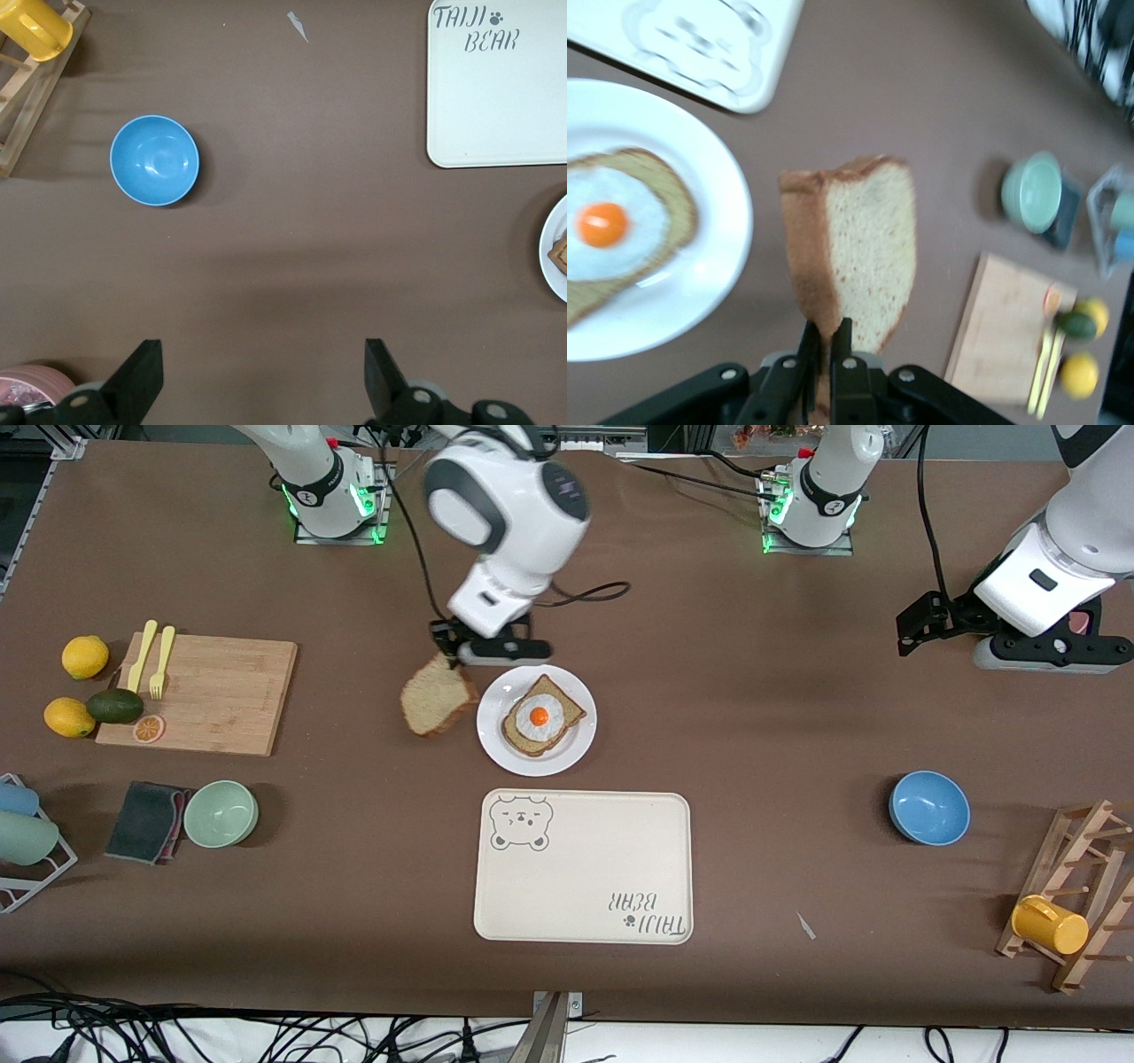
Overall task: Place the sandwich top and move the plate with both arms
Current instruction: 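Carry the bread slice with the right gripper over the egg toast, then lower the bread onto the egg and open the right gripper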
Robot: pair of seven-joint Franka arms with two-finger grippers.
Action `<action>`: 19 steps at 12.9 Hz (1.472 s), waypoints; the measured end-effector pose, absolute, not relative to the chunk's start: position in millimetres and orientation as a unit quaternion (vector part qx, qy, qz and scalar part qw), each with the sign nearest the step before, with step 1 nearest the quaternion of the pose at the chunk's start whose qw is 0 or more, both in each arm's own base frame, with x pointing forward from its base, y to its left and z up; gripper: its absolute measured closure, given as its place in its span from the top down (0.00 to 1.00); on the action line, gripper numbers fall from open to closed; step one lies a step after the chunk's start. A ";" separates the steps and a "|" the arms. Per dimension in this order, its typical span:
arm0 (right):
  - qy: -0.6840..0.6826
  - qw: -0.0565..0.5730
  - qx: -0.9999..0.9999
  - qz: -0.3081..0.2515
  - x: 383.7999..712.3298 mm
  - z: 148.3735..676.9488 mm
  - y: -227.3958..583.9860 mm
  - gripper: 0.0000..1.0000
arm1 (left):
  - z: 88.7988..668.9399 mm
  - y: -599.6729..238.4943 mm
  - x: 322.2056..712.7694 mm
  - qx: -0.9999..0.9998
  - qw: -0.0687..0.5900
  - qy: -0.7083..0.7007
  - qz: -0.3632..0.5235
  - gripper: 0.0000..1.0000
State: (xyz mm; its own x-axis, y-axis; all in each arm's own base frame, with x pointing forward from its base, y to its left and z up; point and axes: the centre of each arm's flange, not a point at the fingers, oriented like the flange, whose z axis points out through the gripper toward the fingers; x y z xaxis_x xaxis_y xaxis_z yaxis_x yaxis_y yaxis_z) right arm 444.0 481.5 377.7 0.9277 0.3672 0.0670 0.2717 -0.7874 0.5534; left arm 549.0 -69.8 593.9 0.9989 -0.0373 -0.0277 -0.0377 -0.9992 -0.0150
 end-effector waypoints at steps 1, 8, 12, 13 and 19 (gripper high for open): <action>0.192 0.283 0.934 0.101 436.9 359.5 513.6 0.08 | 594.1 -69.9 549.0 -1.000 0.008 0.019 0.014 1.00; 0.269 0.274 0.919 0.089 452.7 304.4 579.1 0.08 | 594.4 -69.9 548.9 -1.000 0.008 0.019 0.014 1.00; 0.302 0.301 0.900 0.090 419.6 278.2 595.7 0.08 | 594.4 -69.9 548.9 -1.000 0.008 0.019 0.014 1.00; 0.310 0.313 0.893 0.090 415.8 268.3 593.8 0.08 | 594.4 -69.9 548.9 -1.000 0.008 0.019 0.014 1.00; 0.313 0.333 0.886 0.077 402.0 234.4 589.8 0.08 | 594.5 -69.9 548.9 -1.000 0.008 0.019 0.014 1.00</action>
State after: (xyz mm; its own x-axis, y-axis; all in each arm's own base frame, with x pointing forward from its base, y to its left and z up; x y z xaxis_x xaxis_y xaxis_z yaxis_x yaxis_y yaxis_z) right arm 402.0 589.8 234.4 0.7919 0.6064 -0.0722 0.5042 -0.5825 0.6375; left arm 548.9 -69.9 594.5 0.9989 -0.0375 -0.0278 -0.0379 -0.9992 -0.0150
